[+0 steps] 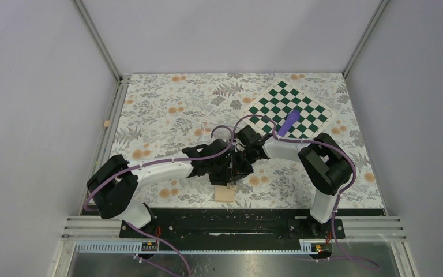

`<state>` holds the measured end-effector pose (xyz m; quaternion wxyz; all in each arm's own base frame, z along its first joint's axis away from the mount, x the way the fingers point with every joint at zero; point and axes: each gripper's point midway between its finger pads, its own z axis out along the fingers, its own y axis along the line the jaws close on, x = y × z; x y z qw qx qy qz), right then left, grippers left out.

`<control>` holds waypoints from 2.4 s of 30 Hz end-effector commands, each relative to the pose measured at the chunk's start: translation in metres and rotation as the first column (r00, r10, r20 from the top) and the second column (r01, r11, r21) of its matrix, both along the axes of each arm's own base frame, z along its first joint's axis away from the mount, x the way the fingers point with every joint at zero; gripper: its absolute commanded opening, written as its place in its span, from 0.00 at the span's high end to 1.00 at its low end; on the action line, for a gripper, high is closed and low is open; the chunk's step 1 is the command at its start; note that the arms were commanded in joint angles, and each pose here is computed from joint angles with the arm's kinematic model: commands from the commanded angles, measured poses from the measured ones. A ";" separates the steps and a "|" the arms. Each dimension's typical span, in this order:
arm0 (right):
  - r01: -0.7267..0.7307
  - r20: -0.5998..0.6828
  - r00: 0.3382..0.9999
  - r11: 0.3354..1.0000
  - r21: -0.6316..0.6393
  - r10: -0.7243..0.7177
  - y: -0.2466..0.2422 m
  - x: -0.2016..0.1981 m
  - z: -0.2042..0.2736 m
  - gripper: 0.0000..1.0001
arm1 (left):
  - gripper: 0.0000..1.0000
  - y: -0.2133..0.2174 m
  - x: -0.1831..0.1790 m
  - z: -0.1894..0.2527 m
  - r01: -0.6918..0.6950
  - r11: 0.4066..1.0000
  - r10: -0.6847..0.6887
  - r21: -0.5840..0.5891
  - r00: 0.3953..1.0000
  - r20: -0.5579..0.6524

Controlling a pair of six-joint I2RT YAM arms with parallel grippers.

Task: Put the credit cards into the card holder
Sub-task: Close the card holder at the center of the board.

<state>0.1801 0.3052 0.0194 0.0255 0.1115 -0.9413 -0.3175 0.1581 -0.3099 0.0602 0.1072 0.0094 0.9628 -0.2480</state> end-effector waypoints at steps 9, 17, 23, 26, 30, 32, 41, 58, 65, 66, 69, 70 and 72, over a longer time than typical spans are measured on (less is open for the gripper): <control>-0.018 -0.023 1.000 1.000 -0.016 0.017 -0.002 -0.008 -0.007 0.91 | 0.75 -0.001 0.004 0.002 -0.029 0.997 0.029 -0.073 1.000 -0.002; -0.020 -0.025 0.999 1.000 -0.015 0.020 -0.002 -0.009 -0.007 0.91 | 0.83 -0.007 0.003 -0.002 -0.028 0.993 0.026 -0.118 0.999 -0.024; -0.020 -0.027 0.999 1.000 -0.014 0.020 -0.002 -0.008 -0.007 0.91 | 1.00 -0.002 0.004 0.001 -0.032 0.994 0.031 -0.101 0.999 -0.014; -0.019 -0.023 1.000 1.000 -0.013 0.019 -0.002 -0.008 -0.007 0.91 | 1.00 0.001 0.003 0.000 -0.026 0.996 0.025 -0.085 1.000 -0.012; -0.018 -0.015 1.000 1.000 -0.008 0.018 -0.001 -0.007 -0.003 0.91 | 1.00 0.006 0.003 -0.002 -0.023 0.998 0.022 -0.055 1.000 -0.009; -0.017 -0.008 1.000 1.000 -0.007 0.017 -0.001 -0.006 -0.002 0.91 | 1.00 0.010 0.003 -0.003 -0.025 0.999 0.025 -0.034 1.000 -0.004; -0.017 -0.009 1.000 1.000 -0.008 0.017 -0.002 -0.007 -0.001 0.91 | 1.00 0.014 0.002 -0.014 -0.024 1.000 0.024 -0.009 1.000 -0.008; -0.024 0.044 0.999 0.998 0.056 0.022 0.002 -0.006 0.024 0.88 | 1.00 0.016 -0.004 -0.036 -0.016 1.000 0.017 0.013 0.998 -0.054; -0.029 0.055 0.998 0.997 0.067 0.025 -0.002 -0.011 0.037 0.89 | 1.00 0.024 -0.004 -0.039 -0.017 0.998 0.020 0.057 0.999 -0.050; -0.033 0.047 0.998 0.997 0.070 0.029 -0.002 -0.012 0.037 0.91 | 1.00 0.024 -0.004 -0.039 -0.017 0.998 0.019 0.058 0.999 -0.050; -0.031 0.028 0.999 0.998 0.063 0.030 -0.003 -0.016 0.031 0.97 | 1.00 0.024 -0.004 -0.040 -0.016 0.998 0.019 0.060 0.999 -0.049; -0.031 0.021 0.999 0.998 0.056 0.030 -0.004 -0.018 0.028 0.98 | 1.00 0.024 -0.004 -0.039 -0.016 0.998 0.019 0.061 0.999 -0.049; -0.032 0.006 0.999 0.999 0.041 0.032 -0.006 -0.020 0.021 1.00 | 1.00 0.024 -0.003 -0.036 -0.016 0.998 0.018 0.057 0.999 -0.042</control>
